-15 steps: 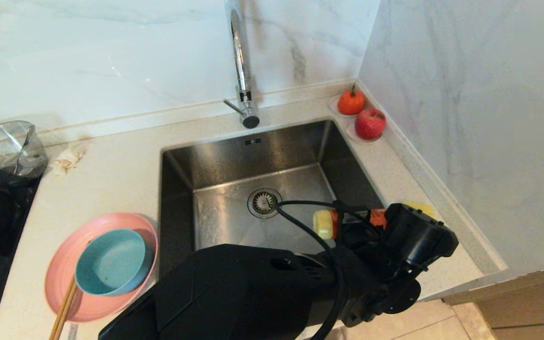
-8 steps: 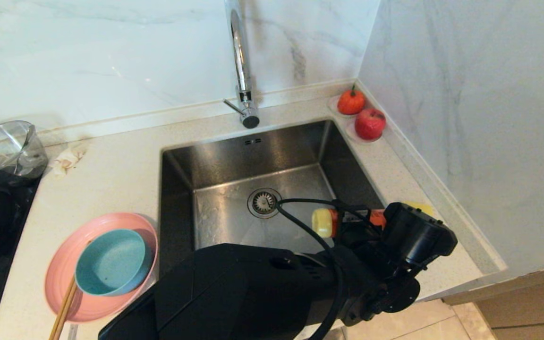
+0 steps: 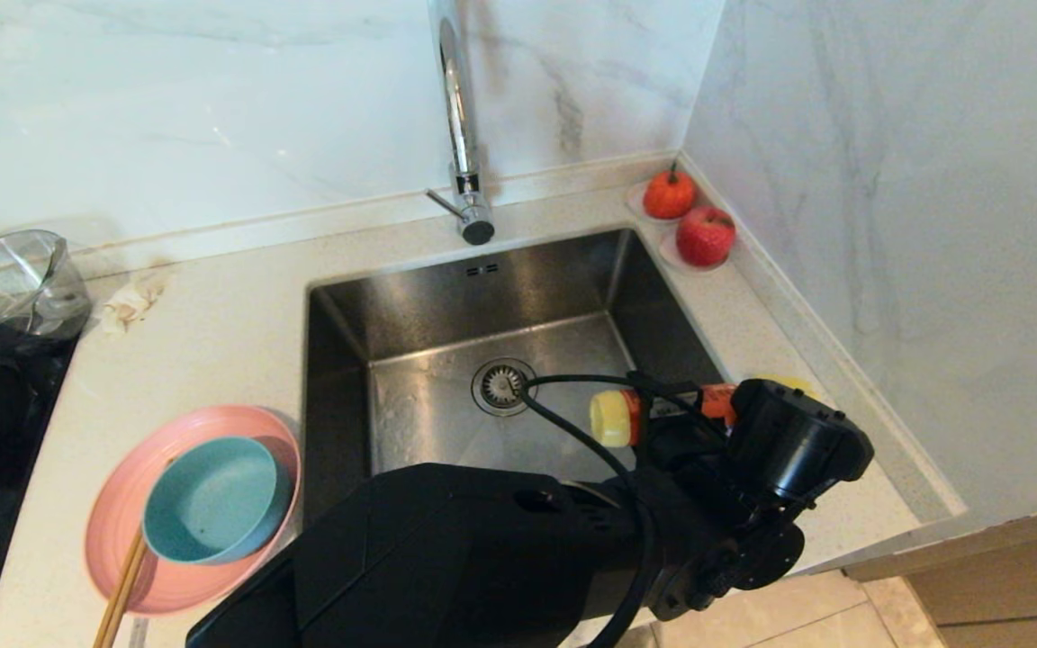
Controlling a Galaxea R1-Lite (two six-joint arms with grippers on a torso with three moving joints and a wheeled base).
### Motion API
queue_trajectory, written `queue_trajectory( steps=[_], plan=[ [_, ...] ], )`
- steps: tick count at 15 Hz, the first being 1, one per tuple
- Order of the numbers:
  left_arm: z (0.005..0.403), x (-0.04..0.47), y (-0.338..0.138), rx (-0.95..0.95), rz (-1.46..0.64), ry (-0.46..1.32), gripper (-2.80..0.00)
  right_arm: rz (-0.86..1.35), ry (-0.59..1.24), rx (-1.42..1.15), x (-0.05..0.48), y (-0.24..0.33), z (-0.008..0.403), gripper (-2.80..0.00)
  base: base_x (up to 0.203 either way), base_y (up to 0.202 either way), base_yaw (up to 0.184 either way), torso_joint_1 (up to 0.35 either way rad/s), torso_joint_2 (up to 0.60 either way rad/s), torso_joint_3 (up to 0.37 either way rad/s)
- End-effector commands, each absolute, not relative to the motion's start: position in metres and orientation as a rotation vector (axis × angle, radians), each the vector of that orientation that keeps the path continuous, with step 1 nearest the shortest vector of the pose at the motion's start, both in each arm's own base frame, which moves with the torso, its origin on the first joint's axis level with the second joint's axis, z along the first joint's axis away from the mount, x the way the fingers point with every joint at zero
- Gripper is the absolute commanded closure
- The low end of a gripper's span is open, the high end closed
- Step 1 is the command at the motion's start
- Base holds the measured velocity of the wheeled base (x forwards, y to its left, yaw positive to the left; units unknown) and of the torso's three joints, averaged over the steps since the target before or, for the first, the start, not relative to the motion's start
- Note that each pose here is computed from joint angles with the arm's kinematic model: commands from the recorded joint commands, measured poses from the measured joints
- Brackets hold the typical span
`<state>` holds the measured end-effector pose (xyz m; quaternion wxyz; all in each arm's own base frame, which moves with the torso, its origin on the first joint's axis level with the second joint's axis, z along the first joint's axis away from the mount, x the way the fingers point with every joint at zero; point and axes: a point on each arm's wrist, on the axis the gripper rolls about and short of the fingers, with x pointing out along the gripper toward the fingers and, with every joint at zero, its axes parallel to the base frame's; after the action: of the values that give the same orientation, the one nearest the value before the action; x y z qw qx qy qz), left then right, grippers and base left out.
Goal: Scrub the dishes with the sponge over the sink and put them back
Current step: Squeeze it onto the sponge
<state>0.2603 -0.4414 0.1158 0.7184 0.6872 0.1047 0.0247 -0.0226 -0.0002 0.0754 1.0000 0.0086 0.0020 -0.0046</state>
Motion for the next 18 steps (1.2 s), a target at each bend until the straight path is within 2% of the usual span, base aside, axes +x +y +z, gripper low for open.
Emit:
queue_trajectory(
  steps=[1,18],
  plan=[
    [0.118,0.260,-0.441,1.510,0.066,0.229,0.00,-0.008,0.005,0.017,-0.023,0.000,0.075,0.00,0.000,0.000,0.000,0.000,0.00,0.000],
    [0.104,0.261,-0.443,1.543,0.085,0.254,0.00,-0.009,0.005,0.017,-0.023,0.000,0.075,0.00,0.000,0.000,0.000,0.000,0.00,0.000]
  ],
)
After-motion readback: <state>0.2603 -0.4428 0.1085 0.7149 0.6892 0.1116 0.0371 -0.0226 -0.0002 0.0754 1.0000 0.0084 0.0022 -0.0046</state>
